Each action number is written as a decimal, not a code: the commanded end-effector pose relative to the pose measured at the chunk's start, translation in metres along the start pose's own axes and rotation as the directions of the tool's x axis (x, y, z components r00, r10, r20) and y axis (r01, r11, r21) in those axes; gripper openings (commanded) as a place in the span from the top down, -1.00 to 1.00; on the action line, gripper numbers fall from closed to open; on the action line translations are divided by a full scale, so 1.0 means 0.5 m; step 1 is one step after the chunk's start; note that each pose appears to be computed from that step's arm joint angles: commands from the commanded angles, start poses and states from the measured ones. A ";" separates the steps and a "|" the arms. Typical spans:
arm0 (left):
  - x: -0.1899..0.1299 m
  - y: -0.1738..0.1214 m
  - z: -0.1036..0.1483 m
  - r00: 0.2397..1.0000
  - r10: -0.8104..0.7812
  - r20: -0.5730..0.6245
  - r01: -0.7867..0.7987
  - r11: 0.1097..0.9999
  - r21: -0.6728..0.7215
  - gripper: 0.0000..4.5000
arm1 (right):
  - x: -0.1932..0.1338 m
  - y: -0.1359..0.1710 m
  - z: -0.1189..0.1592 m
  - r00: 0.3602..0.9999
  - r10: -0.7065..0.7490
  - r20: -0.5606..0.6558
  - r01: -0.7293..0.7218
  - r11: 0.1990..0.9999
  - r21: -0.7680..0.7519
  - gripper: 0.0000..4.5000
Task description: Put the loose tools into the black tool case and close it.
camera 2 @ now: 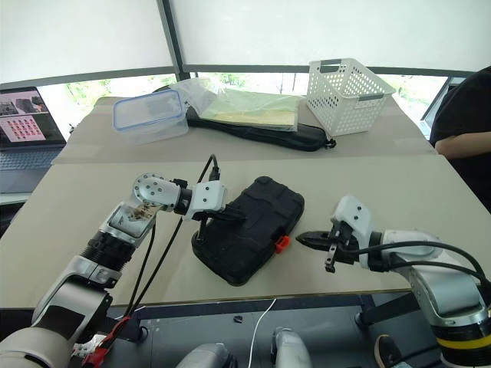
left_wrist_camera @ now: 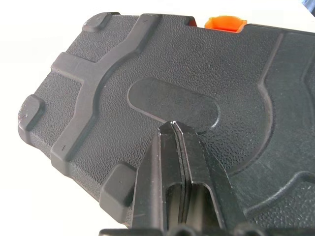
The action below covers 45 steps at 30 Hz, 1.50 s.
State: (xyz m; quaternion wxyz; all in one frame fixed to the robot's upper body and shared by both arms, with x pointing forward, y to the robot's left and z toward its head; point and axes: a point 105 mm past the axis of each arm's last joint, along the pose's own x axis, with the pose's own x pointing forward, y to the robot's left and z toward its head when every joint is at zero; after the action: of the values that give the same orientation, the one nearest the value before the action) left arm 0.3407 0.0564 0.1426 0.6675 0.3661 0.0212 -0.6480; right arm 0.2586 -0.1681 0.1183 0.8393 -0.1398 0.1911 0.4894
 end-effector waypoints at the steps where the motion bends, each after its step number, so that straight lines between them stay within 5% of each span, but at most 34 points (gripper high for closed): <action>1: 0.023 -0.025 -0.025 0.997 -0.064 -0.045 0.062 0.997 -0.034 0.98 | 0.019 -0.001 -0.015 1.000 -0.015 -0.016 0.014 0.999 -0.034 1.00; 12: 0.042 -0.029 -0.019 0.995 -0.086 -0.044 0.086 0.996 -0.010 0.98 | 0.100 -0.030 0.033 0.998 -0.012 0.056 0.017 0.996 -0.084 1.00; 24: 0.060 -0.046 -0.023 0.993 -0.111 -0.048 0.111 0.994 0.001 0.98 | 0.078 -0.022 0.128 0.987 0.016 0.157 0.011 0.985 -0.172 1.00; 36: 0.058 -0.048 -0.032 0.992 -0.109 -0.058 0.109 0.994 0.002 0.98 | 0.077 -0.024 0.152 0.985 0.023 0.170 0.011 0.980 -0.199 1.00; 45: 0.069 -0.064 -0.017 0.989 -0.143 -0.039 0.144 0.989 0.026 0.98 | 0.059 -0.020 0.102 0.996 0.022 0.086 -0.005 0.981 -0.195 1.00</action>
State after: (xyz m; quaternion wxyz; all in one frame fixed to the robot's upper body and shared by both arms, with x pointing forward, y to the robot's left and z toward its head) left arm 0.3433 0.0484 0.1444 0.6659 0.3836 -0.0004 -0.6399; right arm 0.2926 -0.1431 0.1100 0.8281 -0.1792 0.2005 0.4919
